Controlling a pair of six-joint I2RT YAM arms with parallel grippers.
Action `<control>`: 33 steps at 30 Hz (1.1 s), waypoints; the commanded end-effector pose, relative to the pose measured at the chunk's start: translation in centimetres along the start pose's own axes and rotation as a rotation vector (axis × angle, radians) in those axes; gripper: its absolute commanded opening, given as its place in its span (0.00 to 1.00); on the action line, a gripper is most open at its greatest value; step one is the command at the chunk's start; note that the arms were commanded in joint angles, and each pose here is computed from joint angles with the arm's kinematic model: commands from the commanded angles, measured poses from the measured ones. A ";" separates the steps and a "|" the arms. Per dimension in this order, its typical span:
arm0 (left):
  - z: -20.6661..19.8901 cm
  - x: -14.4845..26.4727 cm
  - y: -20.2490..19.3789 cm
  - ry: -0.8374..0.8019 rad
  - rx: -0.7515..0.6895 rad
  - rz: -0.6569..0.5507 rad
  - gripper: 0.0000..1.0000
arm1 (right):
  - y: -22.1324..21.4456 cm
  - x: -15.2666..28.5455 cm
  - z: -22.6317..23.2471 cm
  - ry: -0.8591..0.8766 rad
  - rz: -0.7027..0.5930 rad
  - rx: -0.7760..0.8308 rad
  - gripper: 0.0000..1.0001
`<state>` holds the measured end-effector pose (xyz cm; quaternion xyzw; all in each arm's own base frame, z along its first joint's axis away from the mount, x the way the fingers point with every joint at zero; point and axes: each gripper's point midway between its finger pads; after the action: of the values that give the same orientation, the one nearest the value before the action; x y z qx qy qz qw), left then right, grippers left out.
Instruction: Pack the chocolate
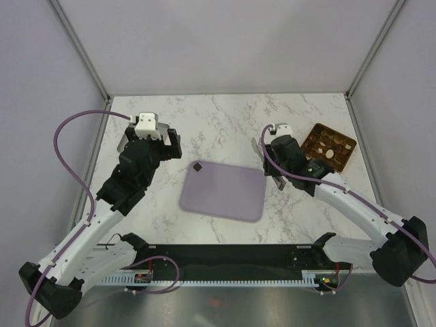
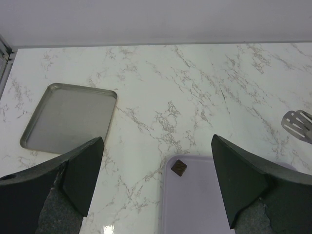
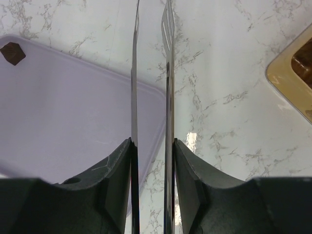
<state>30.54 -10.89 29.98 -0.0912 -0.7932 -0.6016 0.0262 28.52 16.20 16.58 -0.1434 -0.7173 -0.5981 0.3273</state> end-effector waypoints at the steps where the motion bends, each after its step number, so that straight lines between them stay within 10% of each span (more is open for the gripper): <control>1: 0.1 0.2 1.8 0.009 -0.010 -0.046 1.00 | 2.4 0.0 2.8 0.128 -0.061 0.031 0.46; 14: 0.2 0.2 1.8 0.017 -0.014 -0.047 1.00 | -0.1 -2.5 15.9 0.339 -0.086 0.376 0.52; 33: 0.2 0.4 2.0 0.014 -0.012 -0.054 1.00 | 0.6 -6.1 19.3 0.321 -0.092 0.457 0.53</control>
<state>30.56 -10.77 29.99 -0.0882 -0.7932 -0.6019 0.0281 26.52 34.19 9.66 0.0378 -0.7761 -0.4319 0.4580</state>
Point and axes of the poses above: each gripper's point midway between its finger pads, its own x axis back along the fingers, its own z axis along the line the jaws close on, y = z × x, and after that the axes turned 12 degrees about x, right-handed
